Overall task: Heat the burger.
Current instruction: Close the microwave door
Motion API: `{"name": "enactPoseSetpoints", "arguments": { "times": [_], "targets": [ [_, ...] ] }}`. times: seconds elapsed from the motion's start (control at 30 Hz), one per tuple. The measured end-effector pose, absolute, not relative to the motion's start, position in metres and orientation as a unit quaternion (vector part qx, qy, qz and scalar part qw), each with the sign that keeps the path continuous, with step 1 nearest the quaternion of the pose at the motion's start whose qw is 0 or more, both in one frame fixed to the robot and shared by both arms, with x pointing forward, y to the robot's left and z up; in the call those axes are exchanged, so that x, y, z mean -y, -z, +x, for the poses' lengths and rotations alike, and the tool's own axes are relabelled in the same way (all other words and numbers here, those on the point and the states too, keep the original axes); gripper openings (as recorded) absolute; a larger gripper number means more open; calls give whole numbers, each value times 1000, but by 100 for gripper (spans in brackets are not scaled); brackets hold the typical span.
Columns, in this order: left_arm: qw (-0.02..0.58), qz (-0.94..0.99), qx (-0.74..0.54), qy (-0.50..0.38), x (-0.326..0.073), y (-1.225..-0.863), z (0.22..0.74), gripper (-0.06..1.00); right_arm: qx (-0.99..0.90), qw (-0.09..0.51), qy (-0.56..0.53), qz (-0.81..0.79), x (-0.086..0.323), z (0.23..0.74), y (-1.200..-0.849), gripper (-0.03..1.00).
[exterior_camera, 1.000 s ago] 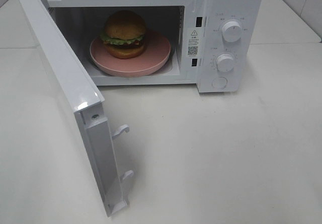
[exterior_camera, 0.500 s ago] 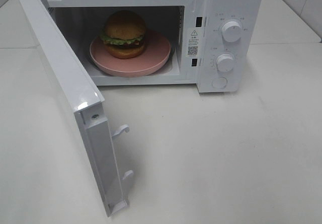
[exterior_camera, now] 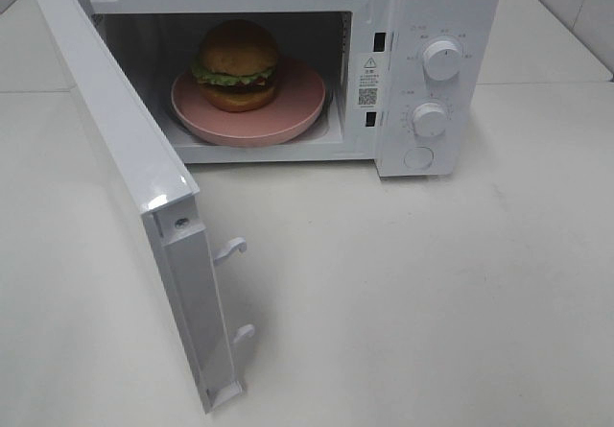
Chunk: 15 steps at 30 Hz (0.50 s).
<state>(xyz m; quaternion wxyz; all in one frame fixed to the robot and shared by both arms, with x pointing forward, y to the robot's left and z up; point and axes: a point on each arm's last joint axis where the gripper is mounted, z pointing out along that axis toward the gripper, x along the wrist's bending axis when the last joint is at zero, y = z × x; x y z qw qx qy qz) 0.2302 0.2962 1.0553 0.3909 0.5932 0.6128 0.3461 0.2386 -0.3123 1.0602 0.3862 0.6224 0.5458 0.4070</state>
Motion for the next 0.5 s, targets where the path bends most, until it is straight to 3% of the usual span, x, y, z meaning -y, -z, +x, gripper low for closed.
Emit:
{"name": "enactPoseSetpoints", "arguments": {
  "times": [0.5],
  "targets": [
    [391,593,-613,-346,-296,-1055,230,99,-540,389,-408,625,312,237,-1060,76]
  ]
}}
